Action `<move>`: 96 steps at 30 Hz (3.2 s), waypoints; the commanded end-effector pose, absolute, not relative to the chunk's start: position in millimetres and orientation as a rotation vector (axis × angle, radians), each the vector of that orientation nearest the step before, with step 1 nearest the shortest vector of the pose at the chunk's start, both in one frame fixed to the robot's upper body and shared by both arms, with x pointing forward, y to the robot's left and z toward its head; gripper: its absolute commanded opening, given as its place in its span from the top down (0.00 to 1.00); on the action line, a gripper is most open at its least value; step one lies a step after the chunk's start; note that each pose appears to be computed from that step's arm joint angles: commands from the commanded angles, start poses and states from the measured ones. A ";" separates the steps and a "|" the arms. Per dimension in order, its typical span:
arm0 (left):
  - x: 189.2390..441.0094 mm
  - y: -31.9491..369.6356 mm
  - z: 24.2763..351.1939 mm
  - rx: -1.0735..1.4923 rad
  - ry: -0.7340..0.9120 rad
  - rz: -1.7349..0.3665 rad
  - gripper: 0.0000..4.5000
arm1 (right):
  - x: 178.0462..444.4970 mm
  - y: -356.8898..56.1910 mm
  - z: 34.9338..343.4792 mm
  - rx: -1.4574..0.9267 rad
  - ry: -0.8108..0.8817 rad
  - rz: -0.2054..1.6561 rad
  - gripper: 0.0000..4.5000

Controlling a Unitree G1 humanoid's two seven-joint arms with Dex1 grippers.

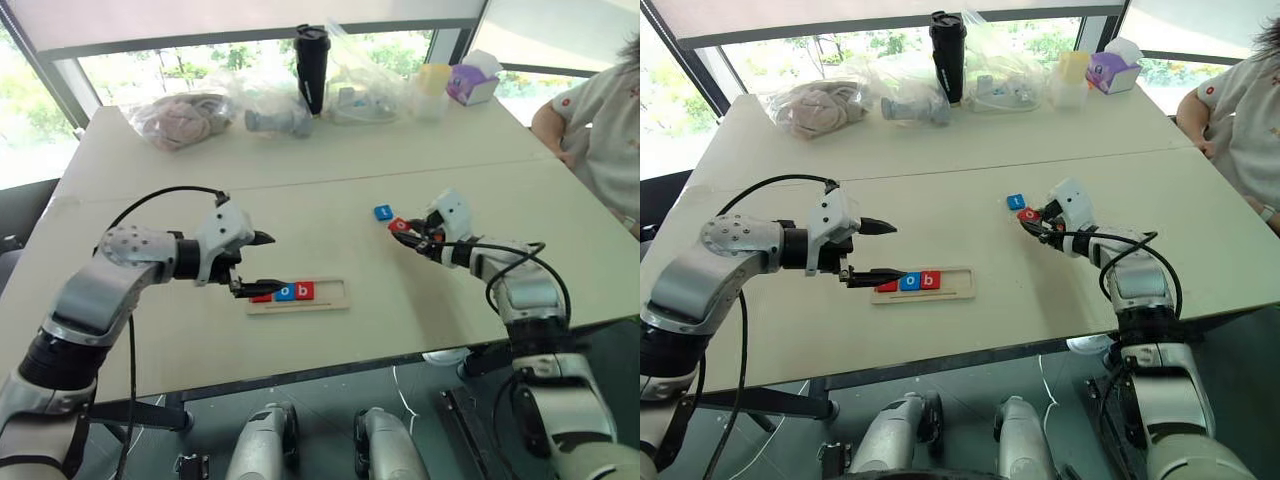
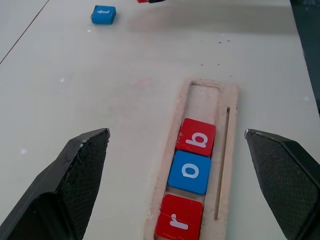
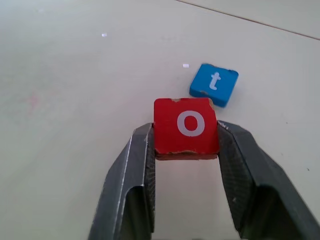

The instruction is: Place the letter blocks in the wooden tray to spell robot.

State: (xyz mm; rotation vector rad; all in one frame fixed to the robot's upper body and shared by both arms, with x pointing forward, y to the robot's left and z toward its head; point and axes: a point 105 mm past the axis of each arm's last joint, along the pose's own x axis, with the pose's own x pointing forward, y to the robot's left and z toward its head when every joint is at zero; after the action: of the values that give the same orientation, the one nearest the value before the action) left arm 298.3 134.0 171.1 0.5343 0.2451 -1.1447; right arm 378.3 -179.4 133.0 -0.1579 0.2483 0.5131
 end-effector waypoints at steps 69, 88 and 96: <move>267.2 141.2 171.8 0.606 0.259 -1.190 0.00 | 325.2 -68.2 138.5 -0.446 0.198 1.403 0.74; 272.5 136.1 168.7 0.579 0.239 -1.174 0.00 | 336.0 -49.3 115.2 -0.524 0.216 1.394 0.74; 273.1 137.7 167.3 0.583 0.242 -1.170 0.00 | 329.4 -49.1 131.7 -0.481 0.163 1.433 0.02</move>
State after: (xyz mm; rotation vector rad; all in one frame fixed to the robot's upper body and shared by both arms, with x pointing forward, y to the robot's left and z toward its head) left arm 272.8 138.9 163.2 0.5587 0.2647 -1.1665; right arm 331.7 -51.5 108.8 -0.4839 0.2485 1.4138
